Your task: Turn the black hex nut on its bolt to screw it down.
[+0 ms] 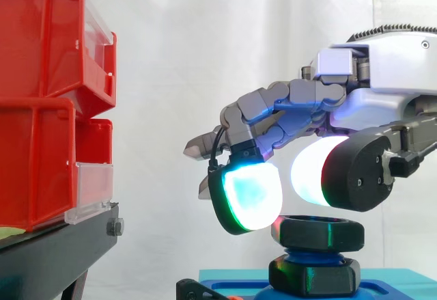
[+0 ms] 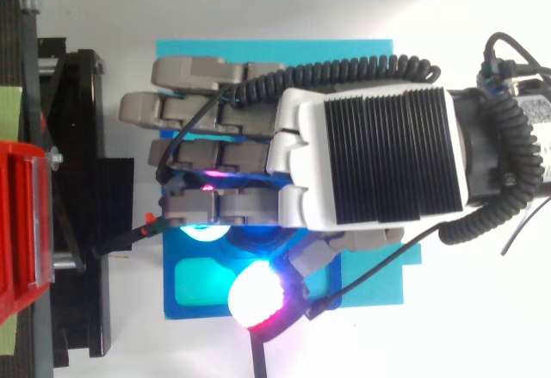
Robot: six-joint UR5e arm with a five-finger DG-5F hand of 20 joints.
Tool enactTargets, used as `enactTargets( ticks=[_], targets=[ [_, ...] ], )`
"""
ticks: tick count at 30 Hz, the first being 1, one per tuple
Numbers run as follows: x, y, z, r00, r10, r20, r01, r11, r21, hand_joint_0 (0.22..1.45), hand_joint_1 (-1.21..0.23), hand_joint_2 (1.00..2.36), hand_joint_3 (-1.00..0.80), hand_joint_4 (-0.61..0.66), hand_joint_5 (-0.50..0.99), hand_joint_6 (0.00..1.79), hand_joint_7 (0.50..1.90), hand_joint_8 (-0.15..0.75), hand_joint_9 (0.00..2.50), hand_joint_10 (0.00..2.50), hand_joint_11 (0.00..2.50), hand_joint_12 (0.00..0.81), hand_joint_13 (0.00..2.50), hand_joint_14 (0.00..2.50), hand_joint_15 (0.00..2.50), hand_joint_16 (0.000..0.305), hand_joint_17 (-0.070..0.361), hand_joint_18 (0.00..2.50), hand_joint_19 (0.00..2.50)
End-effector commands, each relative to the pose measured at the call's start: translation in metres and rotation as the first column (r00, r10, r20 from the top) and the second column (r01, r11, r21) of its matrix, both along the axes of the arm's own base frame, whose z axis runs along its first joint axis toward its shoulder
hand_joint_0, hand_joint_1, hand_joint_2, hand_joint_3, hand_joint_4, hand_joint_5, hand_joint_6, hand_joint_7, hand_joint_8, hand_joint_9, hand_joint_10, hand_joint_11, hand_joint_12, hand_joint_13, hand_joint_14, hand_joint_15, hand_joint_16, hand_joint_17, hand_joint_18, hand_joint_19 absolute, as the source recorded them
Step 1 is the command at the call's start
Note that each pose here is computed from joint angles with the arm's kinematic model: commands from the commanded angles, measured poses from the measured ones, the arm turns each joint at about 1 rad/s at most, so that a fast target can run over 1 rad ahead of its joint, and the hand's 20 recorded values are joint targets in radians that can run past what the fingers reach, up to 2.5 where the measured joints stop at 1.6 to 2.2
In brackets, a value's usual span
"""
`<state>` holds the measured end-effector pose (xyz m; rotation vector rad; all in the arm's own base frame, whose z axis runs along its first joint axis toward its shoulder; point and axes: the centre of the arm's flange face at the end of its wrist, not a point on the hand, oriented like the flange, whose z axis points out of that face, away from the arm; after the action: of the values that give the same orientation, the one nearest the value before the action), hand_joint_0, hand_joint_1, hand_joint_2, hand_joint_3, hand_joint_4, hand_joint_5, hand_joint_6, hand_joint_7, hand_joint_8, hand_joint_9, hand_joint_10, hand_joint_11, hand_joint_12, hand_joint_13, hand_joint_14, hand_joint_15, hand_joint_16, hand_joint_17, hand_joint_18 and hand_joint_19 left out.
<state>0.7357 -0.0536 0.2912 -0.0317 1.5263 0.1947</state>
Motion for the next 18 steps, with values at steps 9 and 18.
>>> enactTargets(
  ticks=[9,18],
  targets=[
    [-0.003,-0.050,0.005,0.9988,0.010,0.049,-0.010,0.9999,-0.010,0.48,-0.34,1.00,-0.50,0.14,-0.03,0.50,1.39,0.222,0.67,0.01,0.12,0.313,0.27,0.00,0.00,0.042,0.094,0.10,0.11],
    [-0.003,-0.055,0.008,0.9965,0.035,0.077,-0.034,0.9993,-0.016,0.47,-0.32,1.00,-0.50,0.17,-0.05,0.50,1.21,0.222,0.67,0.01,0.12,0.321,0.26,0.00,0.00,0.044,0.099,0.10,0.12]
  ],
)
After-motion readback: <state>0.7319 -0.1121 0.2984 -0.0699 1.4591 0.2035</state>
